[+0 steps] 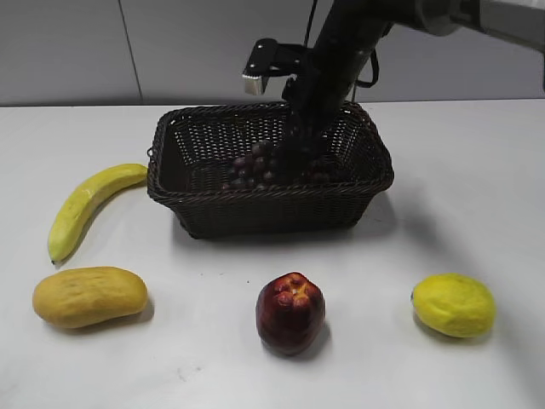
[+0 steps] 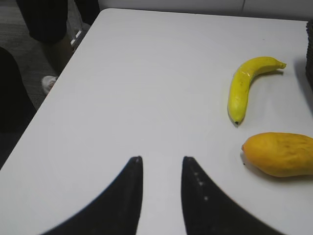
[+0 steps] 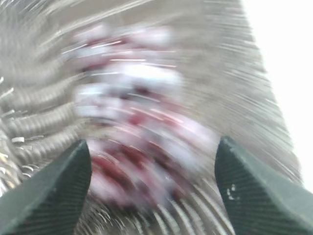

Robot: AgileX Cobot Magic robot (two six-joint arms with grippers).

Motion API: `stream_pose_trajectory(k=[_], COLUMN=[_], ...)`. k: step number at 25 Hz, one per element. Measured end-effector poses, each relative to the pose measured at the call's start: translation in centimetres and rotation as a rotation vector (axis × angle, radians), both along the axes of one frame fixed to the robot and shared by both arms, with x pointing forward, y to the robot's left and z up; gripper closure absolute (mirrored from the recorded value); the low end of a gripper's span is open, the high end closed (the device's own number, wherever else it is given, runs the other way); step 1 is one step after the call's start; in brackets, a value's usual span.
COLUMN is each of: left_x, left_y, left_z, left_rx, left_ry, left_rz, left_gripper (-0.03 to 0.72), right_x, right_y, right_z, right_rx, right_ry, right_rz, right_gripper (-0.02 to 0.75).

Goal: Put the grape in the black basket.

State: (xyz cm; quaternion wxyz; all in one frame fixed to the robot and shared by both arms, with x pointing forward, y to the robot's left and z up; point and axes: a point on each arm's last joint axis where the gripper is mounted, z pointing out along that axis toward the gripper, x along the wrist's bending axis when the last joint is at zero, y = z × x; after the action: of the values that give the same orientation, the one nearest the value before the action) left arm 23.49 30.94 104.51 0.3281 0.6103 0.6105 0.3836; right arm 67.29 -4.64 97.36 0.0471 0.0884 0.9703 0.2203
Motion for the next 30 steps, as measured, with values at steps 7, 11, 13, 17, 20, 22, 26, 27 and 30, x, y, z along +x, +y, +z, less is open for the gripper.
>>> stream_pose_trajectory(k=[7,11,13,17,20,22,26,27,30], left_x=[0.0,0.0,0.0,0.0,0.0,0.0,0.0,0.0,0.0], left_y=[0.0,0.0,0.0,0.0,0.0,0.0,0.0,0.0,0.0], left_z=[0.0,0.0,0.0,0.0,0.0,0.0,0.0,0.0,0.0], left_rx=[0.000,0.000,0.000,0.000,0.000,0.000,0.000,0.000,0.000], left_ry=[0.000,0.000,0.000,0.000,0.000,0.000,0.000,0.000,0.000], left_rz=[0.000,0.000,0.000,0.000,0.000,0.000,0.000,0.000,0.000], left_gripper=[0.471,0.471,0.471,0.471,0.471,0.471,0.471,0.471,0.471], right_x=[1.8,2.8,3.0,2.6,1.3,0.0,-2.2,-2.8,-4.8], right_y=[-6.8,-12.8,-15.5,-20.6,-22.5,-22.7,-22.6,-22.7,-22.7], right_z=[7.8,10.7,11.7,13.1,14.0,15.1,16.9,17.2,17.3], right_rx=[0.146,0.203,0.221,0.178,0.143,0.136,0.156,0.163,0.153], right_ry=[-0.060,-0.051,-0.042,-0.058,-0.043,-0.034,-0.016,-0.011,0.016], right_rz=[-0.408,-0.711,-0.873,-1.112,-1.178,-1.184,-1.188,-1.199,-1.215], right_gripper=[0.146,0.146,0.146,0.146,0.146,0.146,0.146,0.146,0.146])
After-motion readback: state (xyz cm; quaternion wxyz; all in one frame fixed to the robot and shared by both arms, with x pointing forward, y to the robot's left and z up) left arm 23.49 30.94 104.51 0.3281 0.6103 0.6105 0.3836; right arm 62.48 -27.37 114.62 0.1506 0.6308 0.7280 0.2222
